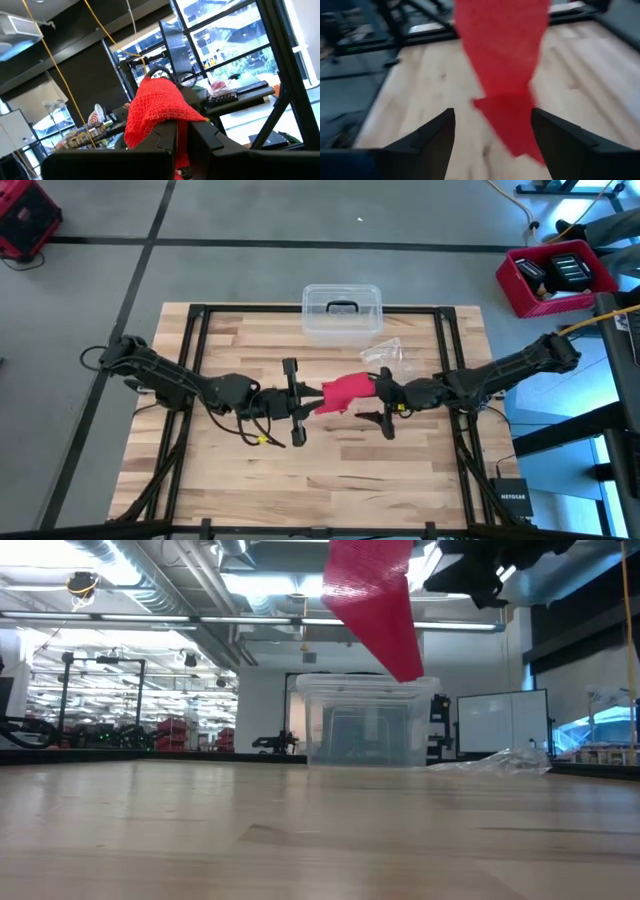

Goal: Roll bandage
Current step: Roll the red bandage

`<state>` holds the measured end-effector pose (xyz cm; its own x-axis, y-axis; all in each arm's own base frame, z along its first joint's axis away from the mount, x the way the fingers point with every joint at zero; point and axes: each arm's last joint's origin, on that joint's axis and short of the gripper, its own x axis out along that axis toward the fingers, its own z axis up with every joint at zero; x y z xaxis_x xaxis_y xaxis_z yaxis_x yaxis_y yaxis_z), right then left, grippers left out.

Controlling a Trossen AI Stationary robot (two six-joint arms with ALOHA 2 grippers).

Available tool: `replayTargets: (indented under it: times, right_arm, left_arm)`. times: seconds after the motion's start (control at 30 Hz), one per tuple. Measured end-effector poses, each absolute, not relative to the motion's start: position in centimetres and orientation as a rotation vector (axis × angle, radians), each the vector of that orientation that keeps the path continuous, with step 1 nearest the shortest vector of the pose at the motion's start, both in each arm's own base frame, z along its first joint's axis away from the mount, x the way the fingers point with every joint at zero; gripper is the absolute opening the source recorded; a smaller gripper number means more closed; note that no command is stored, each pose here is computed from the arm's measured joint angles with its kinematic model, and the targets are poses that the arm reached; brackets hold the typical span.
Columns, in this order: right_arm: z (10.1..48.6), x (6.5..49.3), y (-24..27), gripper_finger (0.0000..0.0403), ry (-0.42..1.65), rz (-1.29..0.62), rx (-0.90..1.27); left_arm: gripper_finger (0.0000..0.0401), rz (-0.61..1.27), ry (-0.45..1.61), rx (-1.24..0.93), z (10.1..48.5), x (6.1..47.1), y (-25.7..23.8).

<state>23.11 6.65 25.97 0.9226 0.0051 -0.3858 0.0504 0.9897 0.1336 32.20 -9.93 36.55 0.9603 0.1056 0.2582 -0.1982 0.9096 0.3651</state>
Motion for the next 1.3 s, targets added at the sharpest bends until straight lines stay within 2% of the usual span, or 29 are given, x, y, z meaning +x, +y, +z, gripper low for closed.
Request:
replayTargets:
  times: [0.53,0.93,1.1,1.3]
  right_arm:
    - [23.3,24.3,8.5,0.0262,0.348,-0.426,0.119]
    - [21.0,22.9,7.2,0.0262,0.531,-0.621,-0.041]
    - [22.2,22.5,7.1,0.0262,0.535,-0.571,-0.018]
    - [25.7,23.0,8.0,0.0262,0.552,-0.273,0.023]
  left_arm:
    - [0.0017,0.166,-0.214,0.396,36.3,32.4,-9.5]
    - [0.0017,0.098,-0.231,0.39,36.8,31.6,-12.0]
    - [0.0017,0.077,-0.301,0.443,38.5,30.7,-13.2]
    - [0.0017,0.102,-0.304,0.568,39.2,30.8,-13.2]
